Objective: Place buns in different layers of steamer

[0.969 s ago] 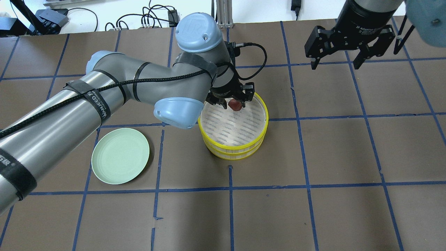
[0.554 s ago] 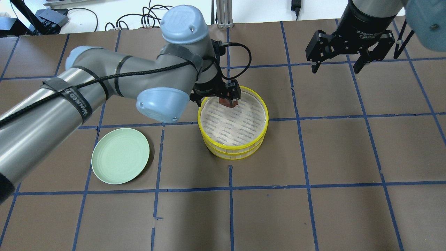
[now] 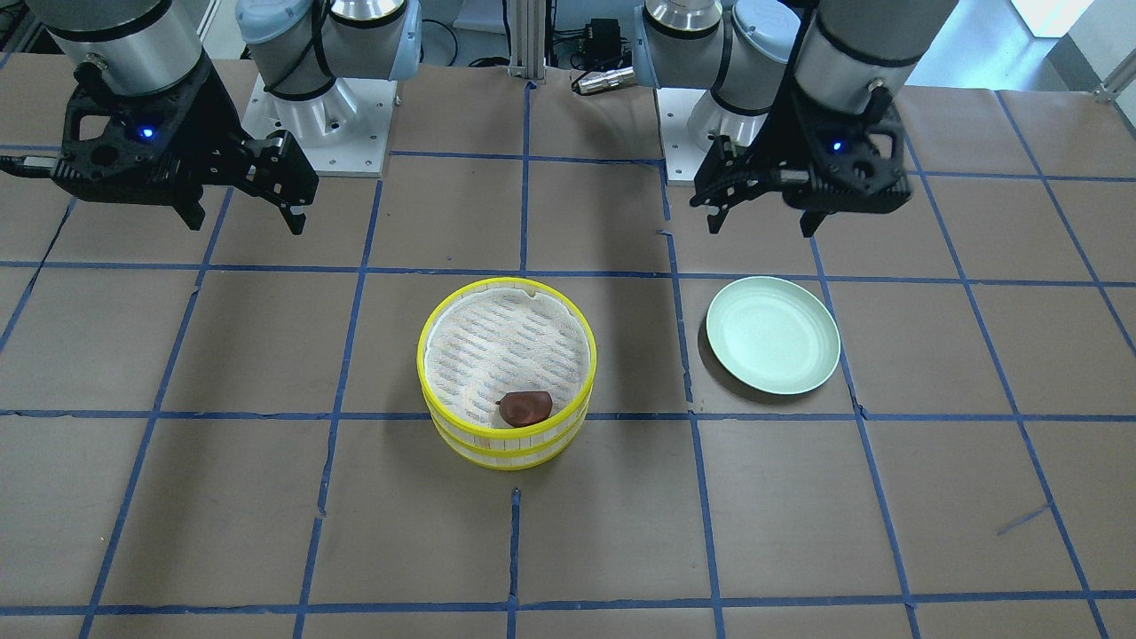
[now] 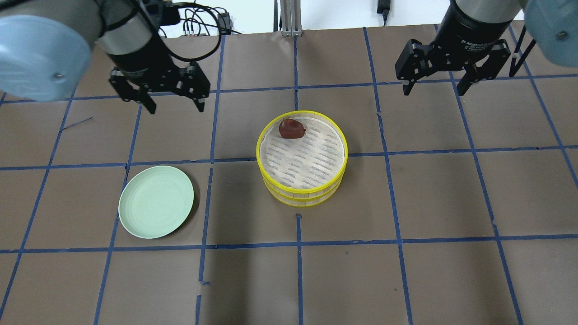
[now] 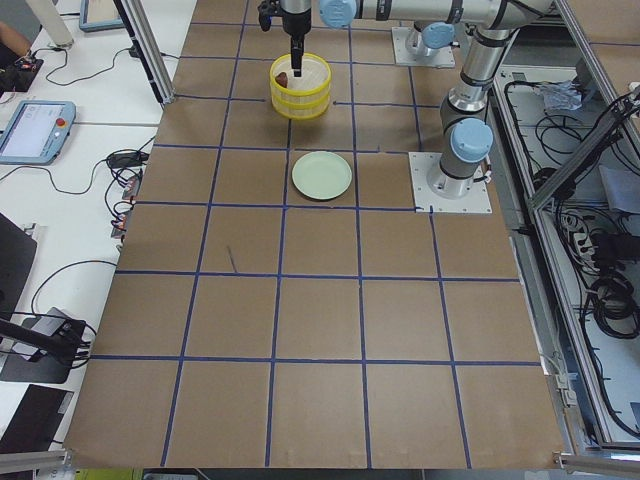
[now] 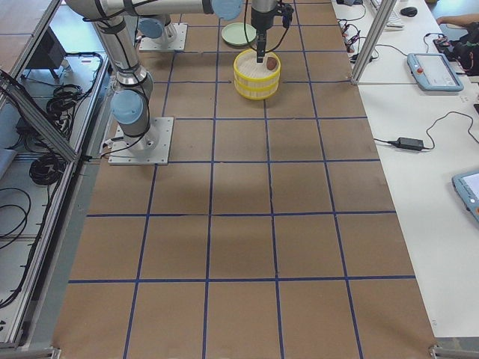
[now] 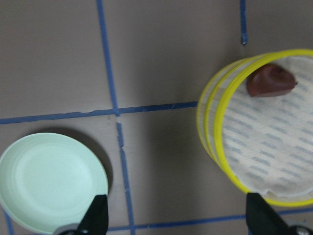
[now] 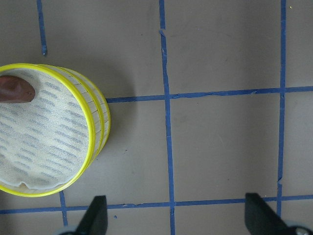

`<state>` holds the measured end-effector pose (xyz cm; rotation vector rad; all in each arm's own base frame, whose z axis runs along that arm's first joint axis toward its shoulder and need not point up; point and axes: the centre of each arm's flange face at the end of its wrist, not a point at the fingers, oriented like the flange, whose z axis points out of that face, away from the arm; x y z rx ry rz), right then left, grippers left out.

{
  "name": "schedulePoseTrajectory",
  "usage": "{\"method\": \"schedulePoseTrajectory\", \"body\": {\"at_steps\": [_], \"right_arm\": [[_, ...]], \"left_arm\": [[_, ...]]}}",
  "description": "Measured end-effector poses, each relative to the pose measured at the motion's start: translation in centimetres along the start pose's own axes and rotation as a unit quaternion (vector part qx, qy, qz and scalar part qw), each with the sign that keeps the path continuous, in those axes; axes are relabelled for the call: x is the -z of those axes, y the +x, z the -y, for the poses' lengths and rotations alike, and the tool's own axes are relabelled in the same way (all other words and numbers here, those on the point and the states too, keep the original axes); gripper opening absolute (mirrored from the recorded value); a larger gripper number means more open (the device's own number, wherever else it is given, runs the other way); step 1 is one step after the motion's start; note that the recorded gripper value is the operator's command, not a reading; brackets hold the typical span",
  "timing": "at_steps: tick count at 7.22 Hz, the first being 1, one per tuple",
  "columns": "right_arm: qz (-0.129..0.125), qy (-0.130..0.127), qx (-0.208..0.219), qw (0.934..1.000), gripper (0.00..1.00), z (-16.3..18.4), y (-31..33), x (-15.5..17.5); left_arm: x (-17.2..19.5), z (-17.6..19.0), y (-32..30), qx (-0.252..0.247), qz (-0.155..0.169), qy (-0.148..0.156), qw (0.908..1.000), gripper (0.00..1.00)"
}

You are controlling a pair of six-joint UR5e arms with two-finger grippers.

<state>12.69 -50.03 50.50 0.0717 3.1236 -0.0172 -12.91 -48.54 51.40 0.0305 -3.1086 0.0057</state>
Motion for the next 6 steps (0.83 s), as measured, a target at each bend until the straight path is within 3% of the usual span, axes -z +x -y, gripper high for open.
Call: {"method": "schedulePoseTrajectory", "body": {"at_steps": [3,6], "right_arm": [[0.000,-0.002,0.001,1.0000,1.00,-0.1,-0.1,-0.2],[0.001,-0.008,0.001,1.0000,1.00,-0.2,-0.1,-0.9]], "left_arm": [[3.4,-2.3,-1.7,0.016,-0.001,0.007,0.9999,1.00],[2.4,-2.6,-1.7,0.014,-0.001,-0.003,0.9999,1.00]]}}
